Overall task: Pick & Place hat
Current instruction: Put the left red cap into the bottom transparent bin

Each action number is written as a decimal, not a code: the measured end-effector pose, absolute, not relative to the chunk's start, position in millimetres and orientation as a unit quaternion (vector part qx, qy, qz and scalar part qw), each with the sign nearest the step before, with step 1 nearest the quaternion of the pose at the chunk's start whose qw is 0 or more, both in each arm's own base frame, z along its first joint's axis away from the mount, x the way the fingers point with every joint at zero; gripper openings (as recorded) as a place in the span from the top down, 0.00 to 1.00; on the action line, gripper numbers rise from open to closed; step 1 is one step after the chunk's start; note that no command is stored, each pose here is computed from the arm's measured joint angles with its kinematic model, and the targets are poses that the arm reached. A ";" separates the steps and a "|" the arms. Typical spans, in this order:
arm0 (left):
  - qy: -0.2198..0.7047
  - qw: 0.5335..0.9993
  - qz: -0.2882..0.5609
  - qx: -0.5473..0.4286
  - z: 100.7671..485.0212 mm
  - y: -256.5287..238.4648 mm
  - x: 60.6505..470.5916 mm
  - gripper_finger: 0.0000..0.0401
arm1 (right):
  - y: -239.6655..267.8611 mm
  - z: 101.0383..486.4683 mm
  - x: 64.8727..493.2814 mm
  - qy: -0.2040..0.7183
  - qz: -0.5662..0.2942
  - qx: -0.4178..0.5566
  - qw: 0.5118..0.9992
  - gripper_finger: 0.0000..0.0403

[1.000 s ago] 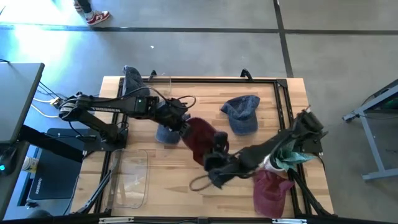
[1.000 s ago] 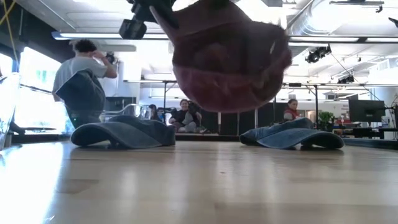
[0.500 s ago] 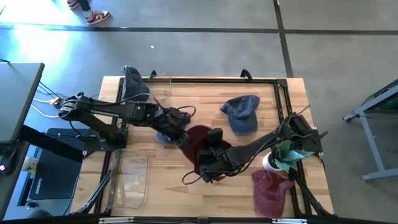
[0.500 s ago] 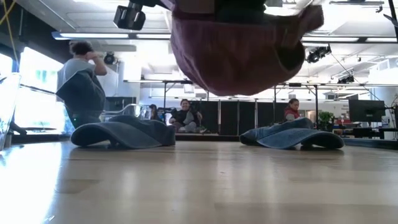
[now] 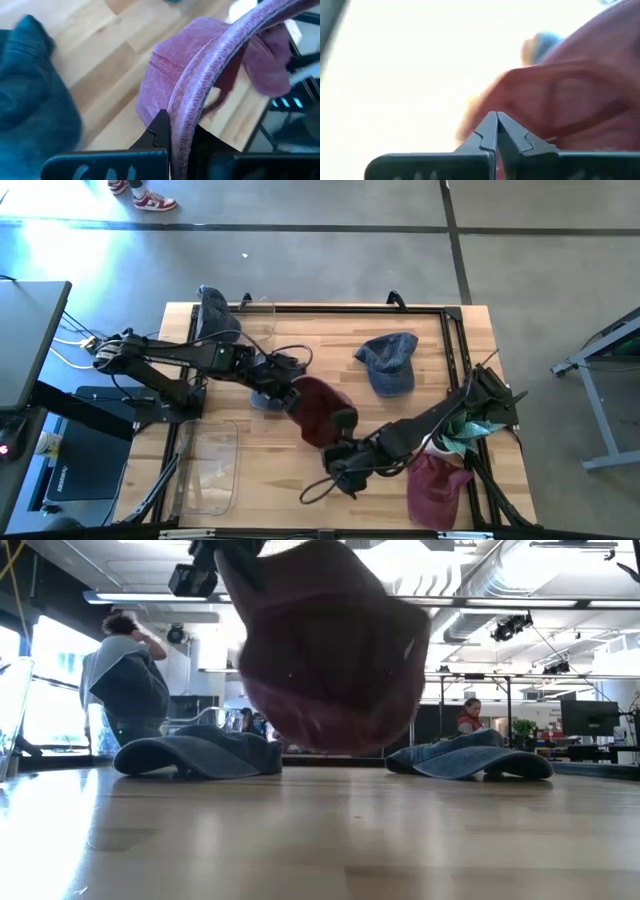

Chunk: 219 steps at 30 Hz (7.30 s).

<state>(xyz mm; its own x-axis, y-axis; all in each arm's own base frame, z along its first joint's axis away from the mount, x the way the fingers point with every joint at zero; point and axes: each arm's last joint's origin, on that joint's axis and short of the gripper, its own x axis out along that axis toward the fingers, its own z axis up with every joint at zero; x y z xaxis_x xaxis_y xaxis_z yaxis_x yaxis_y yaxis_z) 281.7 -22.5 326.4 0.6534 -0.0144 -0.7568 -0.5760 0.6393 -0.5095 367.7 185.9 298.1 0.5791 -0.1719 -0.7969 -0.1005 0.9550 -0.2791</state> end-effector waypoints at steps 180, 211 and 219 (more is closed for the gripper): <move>0.237 0.909 0.278 -0.199 270.4 -80.8 269.9 0.99 | 27.6 244.2 274.6 0.024 -0.111 0.644 0.756 0.97; 0.322 0.917 0.089 -0.215 356.7 -112.9 274.5 0.99 | 22.4 234.7 272.0 0.088 -0.232 0.610 0.753 0.98; 0.299 0.926 0.201 -0.111 310.3 -125.8 317.5 0.99 | 18.3 248.2 277.4 0.021 -0.200 0.631 0.749 0.98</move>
